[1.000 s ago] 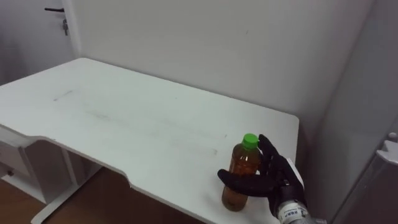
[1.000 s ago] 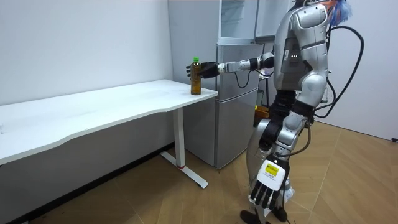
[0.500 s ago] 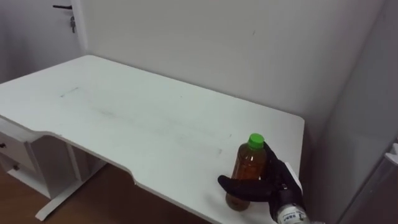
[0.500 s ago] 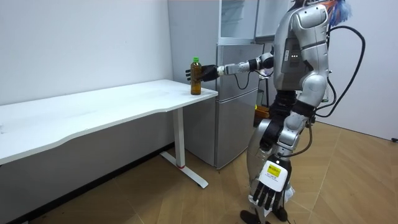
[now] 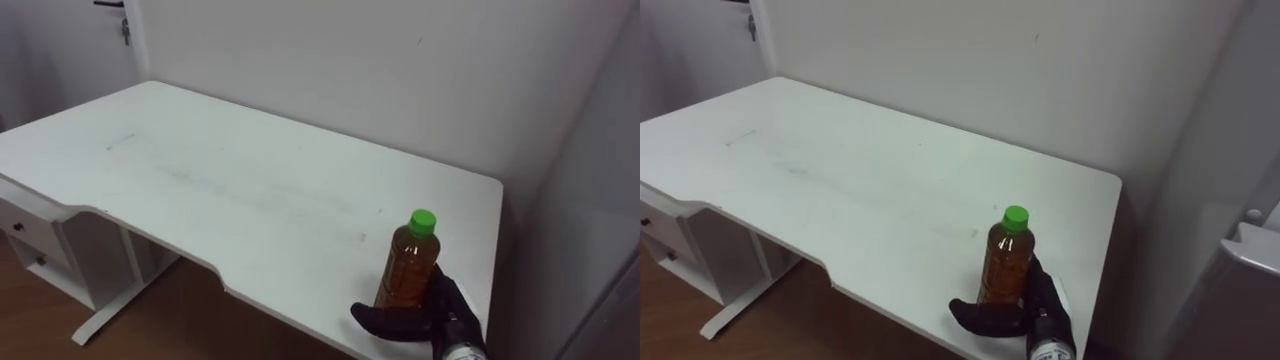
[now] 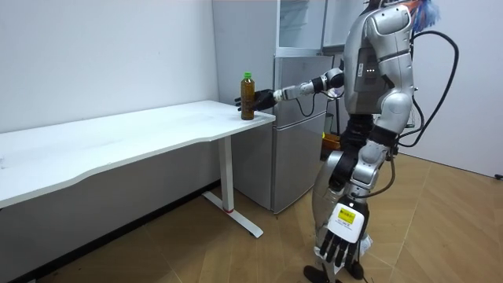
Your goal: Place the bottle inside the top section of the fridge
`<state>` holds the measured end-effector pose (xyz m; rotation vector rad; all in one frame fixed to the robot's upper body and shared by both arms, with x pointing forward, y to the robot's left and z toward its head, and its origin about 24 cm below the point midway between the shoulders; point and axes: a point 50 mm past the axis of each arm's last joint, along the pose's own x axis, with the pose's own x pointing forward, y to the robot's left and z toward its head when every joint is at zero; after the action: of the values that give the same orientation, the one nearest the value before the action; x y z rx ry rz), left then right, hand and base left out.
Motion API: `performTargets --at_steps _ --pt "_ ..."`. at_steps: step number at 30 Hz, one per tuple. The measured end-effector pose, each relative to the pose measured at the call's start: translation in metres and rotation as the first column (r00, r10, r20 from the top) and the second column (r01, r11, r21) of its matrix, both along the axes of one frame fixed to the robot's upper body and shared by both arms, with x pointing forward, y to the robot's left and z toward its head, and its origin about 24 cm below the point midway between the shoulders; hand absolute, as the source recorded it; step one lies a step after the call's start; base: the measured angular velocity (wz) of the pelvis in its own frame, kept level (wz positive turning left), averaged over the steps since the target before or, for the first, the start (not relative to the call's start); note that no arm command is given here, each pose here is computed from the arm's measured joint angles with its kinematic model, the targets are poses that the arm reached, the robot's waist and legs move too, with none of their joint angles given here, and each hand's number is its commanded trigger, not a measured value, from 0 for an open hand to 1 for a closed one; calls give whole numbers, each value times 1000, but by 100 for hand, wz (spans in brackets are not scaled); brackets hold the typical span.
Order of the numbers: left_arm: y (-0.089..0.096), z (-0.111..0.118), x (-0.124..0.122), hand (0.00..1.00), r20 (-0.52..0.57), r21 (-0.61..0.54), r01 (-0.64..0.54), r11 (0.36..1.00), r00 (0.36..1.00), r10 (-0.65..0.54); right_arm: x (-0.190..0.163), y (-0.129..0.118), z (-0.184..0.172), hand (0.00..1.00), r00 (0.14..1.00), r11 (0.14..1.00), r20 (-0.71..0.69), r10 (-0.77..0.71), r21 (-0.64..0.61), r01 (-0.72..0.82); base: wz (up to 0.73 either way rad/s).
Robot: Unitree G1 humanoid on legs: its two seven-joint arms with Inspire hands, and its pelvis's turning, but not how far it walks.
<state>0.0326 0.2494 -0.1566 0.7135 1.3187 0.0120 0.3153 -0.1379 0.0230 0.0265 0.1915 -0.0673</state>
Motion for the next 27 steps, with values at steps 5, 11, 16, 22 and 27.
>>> performTargets --at_steps 5,11,16,22,27 --pt "-4 -1 1 0 2 -13 10 1000 1000 -10 2 0 1 0 998 998 1 -64 7 64 3" --pt "-5 -1 3 0 9 -3 13 1000 1000 -13 7 -5 3 0 989 989 -4 -147 8 147 8" --pt "-5 -1 6 0 18 -2 4 1000 1000 -4 13 -9 7 0 981 981 0 -195 -3 195 1" --pt "-5 -1 5 0 29 0 -35 999 999 35 13 -13 8 0 969 969 6 -245 -29 245 0" --pt "-5 -1 5 0 36 -9 -57 998 998 57 14 -13 11 0 964 963 15 -266 -35 266 0"
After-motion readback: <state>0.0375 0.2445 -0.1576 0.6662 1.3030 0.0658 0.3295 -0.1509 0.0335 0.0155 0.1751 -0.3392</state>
